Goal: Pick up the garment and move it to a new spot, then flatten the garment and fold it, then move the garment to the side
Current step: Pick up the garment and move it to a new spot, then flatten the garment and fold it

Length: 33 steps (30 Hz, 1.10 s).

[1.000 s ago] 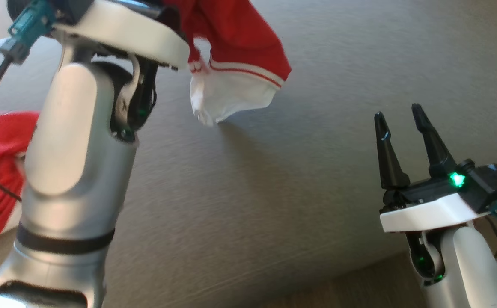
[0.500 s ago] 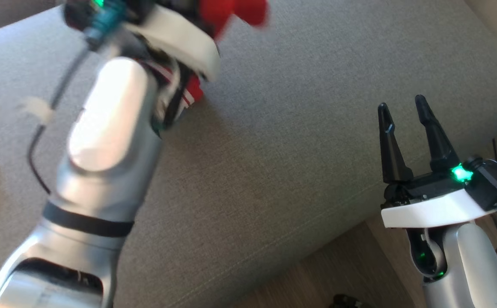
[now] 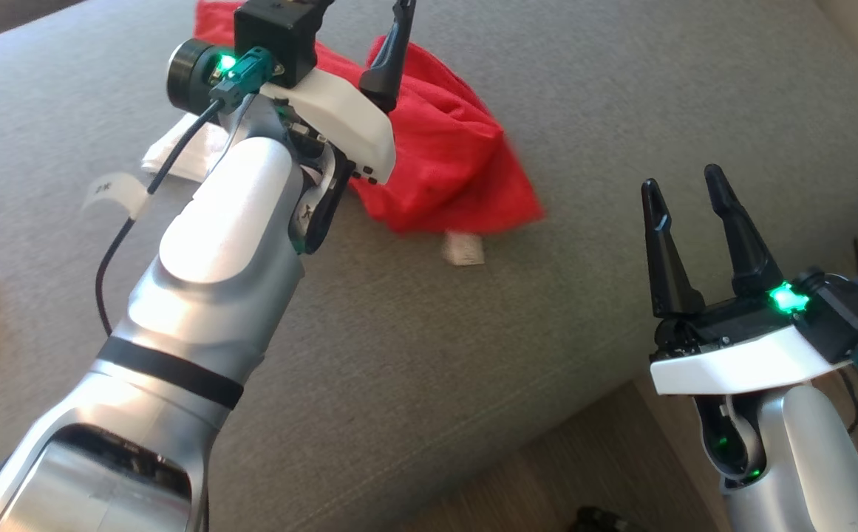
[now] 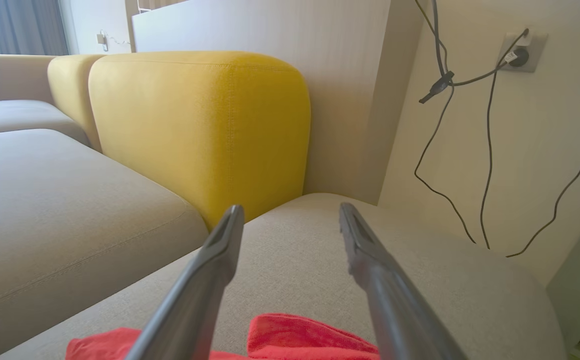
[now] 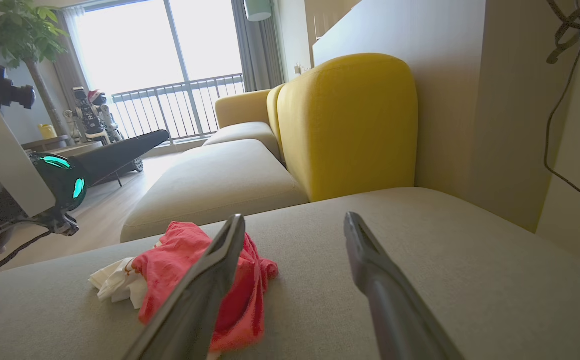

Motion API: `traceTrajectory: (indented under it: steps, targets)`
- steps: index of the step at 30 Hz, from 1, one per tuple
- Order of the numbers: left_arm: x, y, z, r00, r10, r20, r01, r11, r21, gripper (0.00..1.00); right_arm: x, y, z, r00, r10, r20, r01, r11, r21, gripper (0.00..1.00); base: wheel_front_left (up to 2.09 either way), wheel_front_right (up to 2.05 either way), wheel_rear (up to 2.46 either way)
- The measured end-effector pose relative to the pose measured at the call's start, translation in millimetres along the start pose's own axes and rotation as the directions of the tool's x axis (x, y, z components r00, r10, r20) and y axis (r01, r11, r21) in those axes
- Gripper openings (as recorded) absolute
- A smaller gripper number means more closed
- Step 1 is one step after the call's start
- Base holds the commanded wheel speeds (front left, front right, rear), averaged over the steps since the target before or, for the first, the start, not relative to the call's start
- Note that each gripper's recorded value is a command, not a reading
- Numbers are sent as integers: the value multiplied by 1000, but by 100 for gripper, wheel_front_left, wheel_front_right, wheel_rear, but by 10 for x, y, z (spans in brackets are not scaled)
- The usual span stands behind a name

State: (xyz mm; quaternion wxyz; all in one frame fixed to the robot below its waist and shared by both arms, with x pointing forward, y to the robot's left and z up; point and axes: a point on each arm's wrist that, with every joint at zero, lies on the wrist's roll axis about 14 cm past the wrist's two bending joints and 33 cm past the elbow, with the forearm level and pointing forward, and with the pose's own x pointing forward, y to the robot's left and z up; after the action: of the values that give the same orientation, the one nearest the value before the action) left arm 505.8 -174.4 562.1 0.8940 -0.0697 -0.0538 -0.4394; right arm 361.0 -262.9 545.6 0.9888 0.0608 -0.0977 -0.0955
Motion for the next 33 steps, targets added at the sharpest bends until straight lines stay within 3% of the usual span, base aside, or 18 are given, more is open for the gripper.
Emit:
traceTrajectory:
  steps: [5, 7, 12, 16, 21, 28, 33]
  targets:
    - [-95, 146, 142, 998, 54, 20, -55, 998, 13, 100, 54, 98, 18, 999, 32, 14, -32, 999, 4, 100, 0, 0, 0]
    - [-204, 350, 419, 988, 123, 93, -125, 992, 10, 100, 98, 195, 27, 998, 63, 23, -63, 998, 2, 100, 0, 0, 0]
    - [-727, 708, 544, 960, 240, 144, -244, 970, 14, 100, 180, 400, 39, 991, 126, 38, -125, 992, -6, 100, 0, 0, 0]
    - [-1360, 867, 266, 936, 344, 78, -347, 938, 24, 100, 219, 619, -2, 981, 189, 35, -189, 982, -13, 100, 0, 0, 0]
    - [-1948, 893, 317, 887, 452, 99, -452, 892, -18, 100, 156, 920, -149, 962, 274, -4, -274, 962, 1, 100, 0, 0, 0]
    - [-2738, 878, 162, 782, 620, 63, -616, 784, -77, 100, 118, 1173, -120, 940, 341, 7, -341, 940, 21, 100, 0, 0, 0]
    - [-2916, 795, 170, 766, 639, 70, -634, 769, -82, 100, 62, 1242, -193, 932, 363, -16, -363, 932, 21, 100, 0, 0, 0]
